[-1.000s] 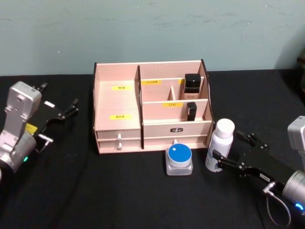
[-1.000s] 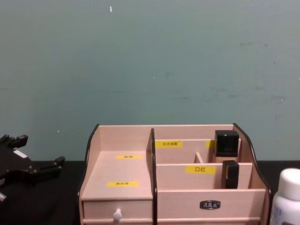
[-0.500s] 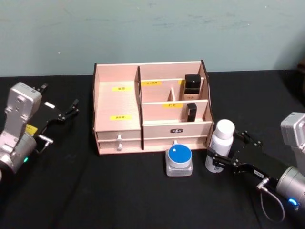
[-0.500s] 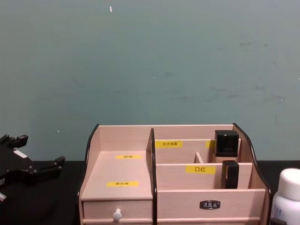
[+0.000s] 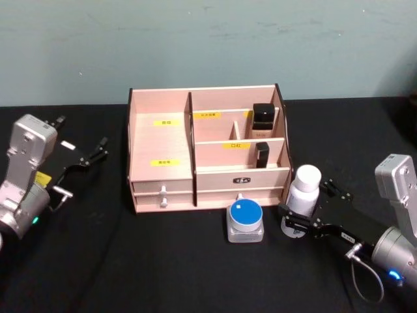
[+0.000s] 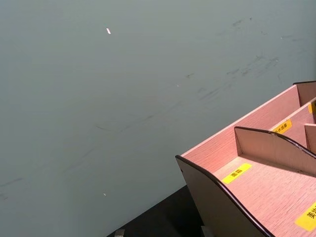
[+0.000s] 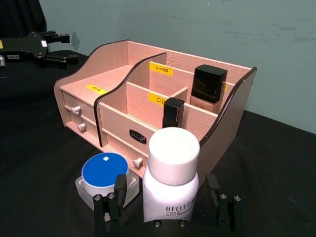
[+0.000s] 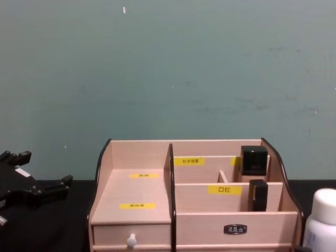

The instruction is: Pick up the facial cleanser and watermelon frost from the table and place them into the tiered storage box.

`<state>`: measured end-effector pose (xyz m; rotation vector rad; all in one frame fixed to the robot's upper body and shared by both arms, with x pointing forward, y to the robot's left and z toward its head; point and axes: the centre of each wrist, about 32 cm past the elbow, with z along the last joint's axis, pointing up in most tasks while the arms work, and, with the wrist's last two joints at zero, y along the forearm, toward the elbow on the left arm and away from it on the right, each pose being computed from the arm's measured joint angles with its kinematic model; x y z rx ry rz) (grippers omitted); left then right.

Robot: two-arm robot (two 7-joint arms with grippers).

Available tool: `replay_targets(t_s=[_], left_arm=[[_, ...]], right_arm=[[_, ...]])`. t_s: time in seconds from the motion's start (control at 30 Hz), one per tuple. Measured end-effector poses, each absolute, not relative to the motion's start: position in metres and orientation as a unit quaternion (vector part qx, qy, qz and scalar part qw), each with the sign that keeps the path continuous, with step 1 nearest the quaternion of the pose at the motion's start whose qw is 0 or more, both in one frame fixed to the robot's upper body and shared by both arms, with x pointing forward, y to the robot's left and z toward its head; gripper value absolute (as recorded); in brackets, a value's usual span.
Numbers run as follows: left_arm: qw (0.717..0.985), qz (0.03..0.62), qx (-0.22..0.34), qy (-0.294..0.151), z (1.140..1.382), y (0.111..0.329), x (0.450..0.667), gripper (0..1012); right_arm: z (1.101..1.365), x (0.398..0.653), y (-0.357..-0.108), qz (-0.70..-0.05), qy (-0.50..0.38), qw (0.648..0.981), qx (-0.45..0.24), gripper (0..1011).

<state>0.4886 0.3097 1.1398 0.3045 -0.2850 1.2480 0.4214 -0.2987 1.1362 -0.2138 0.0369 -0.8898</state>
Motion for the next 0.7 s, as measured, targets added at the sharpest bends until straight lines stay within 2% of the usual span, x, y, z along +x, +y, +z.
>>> replay_targets(t_s=[0.37,0.63,0.7], left_arm=[[0.791,0.580,0.142,-0.132,1.1398,0.3097,0.4886,1001],[0.791,0.580,0.141,-0.132,1.1398,0.3097,0.4886,1001],[0.791,0.580,0.141,-0.132,1.1398,0.3097,0.4886,1001]], right_arm=[[1.1363,0.4210,-0.2994,-0.430,0.018,0.897,-0.103,997],[1.1365,0.4209,-0.2997,-0.431,0.019,0.896,-0.102,836],[1.1365,0.4208,-0.2998,-0.431,0.019,0.896,-0.102,761]])
